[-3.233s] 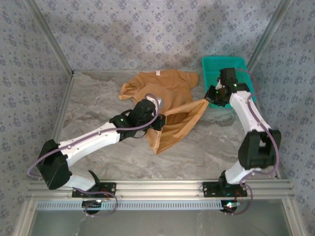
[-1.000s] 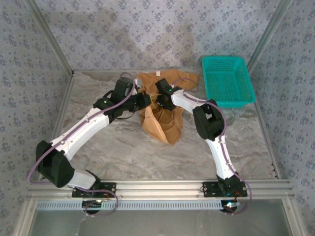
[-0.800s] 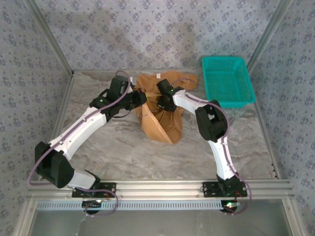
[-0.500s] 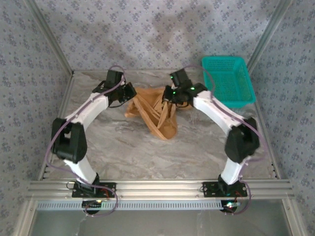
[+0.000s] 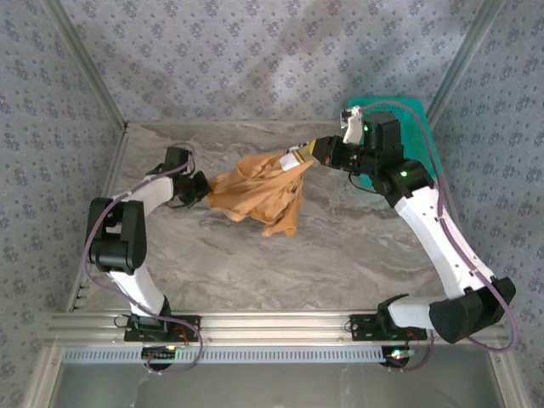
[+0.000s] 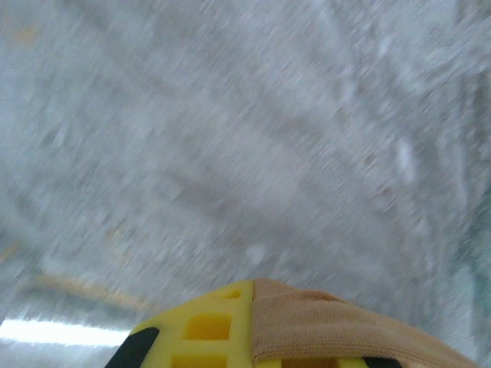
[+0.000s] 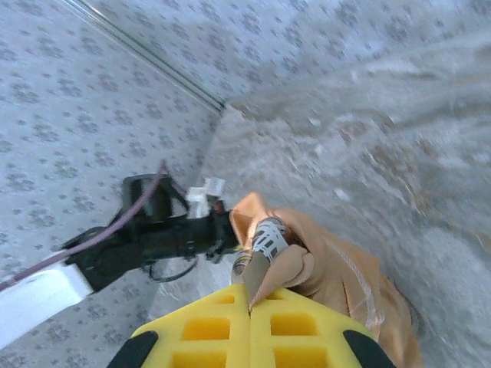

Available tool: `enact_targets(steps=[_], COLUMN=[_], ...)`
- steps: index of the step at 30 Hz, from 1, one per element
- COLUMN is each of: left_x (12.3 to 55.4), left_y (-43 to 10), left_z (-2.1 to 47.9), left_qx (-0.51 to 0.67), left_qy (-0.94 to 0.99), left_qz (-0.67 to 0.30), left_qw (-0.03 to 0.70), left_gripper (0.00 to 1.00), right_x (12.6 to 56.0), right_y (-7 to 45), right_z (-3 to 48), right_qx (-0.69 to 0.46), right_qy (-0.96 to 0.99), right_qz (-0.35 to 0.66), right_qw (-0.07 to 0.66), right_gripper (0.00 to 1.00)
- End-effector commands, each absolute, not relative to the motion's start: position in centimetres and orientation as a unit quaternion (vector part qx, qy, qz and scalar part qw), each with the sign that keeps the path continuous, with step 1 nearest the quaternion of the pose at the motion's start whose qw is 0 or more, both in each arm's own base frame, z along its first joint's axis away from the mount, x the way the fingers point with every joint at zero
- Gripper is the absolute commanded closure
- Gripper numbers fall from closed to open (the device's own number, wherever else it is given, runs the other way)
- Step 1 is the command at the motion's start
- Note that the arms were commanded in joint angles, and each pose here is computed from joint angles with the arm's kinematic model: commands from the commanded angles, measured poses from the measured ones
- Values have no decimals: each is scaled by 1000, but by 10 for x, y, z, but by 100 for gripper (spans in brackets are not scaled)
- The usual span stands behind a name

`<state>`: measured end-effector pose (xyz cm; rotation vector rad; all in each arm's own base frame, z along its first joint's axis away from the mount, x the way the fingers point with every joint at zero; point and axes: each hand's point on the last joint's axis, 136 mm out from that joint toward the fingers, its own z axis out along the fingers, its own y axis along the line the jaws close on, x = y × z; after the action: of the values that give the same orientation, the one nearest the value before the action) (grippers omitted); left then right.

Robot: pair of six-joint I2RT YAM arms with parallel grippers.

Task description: Fold the inside-out t-shirt

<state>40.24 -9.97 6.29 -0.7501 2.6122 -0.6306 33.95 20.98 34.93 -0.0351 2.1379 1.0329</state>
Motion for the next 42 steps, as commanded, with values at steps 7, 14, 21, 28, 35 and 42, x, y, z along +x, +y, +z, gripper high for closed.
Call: enact_targets(steps=[7,14,21,28,35,42], left_x=[355,322,330,342,304,304], left_y=[-120,-226,-223,-177,-298,-334], left_z=[138,182,155,167,153,117], left_qx=[-140,134,173,90,335,384], left_qy=[898,861,898,913,866,865], left_qz=[-235,-306,-170,-117,-163,-147], left_qw=[345,383,368,380,332,288], left_gripper=[68,44,46,47,40,40], right_x=[315,308,312,312,314,312], right_y=[187,178,174,164,166,162], right_z=[170,145,157,159,163,168], right_qx=[-24,-13,-10,-2,0,4], right_qy=[921,930,927,928,924,924], right_qz=[308,292,292,286,296,295], right_qw=[236,225,236,239,241,244], right_gripper=[100,100,100,100,100,100])
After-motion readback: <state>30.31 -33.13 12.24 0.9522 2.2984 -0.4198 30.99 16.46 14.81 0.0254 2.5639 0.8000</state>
